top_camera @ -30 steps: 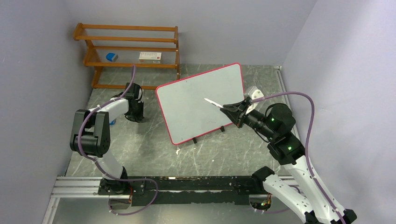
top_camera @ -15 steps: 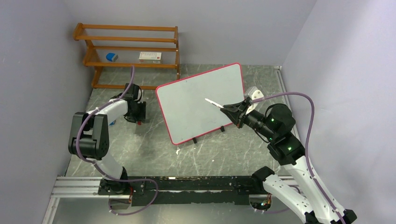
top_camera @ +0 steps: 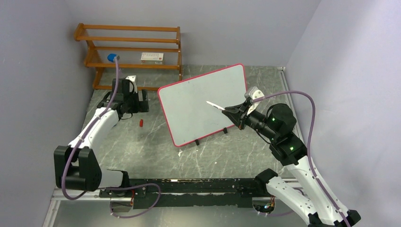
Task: Write a sentence on the whiteboard
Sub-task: Place the pen cap at the center of the board, then write a sentence on the whiteboard.
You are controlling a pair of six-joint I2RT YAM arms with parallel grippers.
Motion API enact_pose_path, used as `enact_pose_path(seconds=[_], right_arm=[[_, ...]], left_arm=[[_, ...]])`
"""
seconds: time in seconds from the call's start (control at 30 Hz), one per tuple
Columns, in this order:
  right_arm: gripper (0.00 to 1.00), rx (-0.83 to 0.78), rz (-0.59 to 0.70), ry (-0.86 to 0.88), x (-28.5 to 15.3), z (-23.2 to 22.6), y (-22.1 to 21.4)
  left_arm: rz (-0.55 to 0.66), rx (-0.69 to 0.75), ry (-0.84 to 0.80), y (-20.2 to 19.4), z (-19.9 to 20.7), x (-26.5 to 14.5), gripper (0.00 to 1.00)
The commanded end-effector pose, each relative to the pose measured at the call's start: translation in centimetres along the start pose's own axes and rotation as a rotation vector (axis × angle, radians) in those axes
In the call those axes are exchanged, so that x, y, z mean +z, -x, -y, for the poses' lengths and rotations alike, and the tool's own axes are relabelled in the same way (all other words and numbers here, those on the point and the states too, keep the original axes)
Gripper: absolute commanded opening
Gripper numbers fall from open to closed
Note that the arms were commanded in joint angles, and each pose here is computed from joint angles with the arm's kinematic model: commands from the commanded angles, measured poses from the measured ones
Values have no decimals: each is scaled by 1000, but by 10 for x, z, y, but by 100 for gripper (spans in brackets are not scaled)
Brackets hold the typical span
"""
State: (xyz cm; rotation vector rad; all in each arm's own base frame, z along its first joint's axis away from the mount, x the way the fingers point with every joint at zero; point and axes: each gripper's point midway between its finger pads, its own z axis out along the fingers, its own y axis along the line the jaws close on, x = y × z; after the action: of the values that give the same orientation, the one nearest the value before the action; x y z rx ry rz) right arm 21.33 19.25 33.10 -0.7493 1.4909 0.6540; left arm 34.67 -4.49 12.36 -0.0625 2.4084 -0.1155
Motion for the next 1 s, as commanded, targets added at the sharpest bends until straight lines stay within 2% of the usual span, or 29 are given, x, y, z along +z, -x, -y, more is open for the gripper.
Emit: enact_pose_path(seconds=[0.0,0.27,0.43,0.53,0.73,0.97], right_arm=[[0,1,31,9,-3,-2,17],[0,10,22,43,2,-5,17],[0,36,42,76,7,-11,15],[0,41,37,86,9,-12,15],[0,44,35,110,12,-15,13],[0,79,44,132,16,-19,13]], left_arm=[[158,-77,-94,42,9,-23,99],[317,-146,-410,86,38,-69,99],[398,-131,-795,107,77,-102,97],[402,-103,-938,111,93,-116,94],[394,-71,-1112,108,114,-129,88],[275,32,-1148,99,147,-107,76]])
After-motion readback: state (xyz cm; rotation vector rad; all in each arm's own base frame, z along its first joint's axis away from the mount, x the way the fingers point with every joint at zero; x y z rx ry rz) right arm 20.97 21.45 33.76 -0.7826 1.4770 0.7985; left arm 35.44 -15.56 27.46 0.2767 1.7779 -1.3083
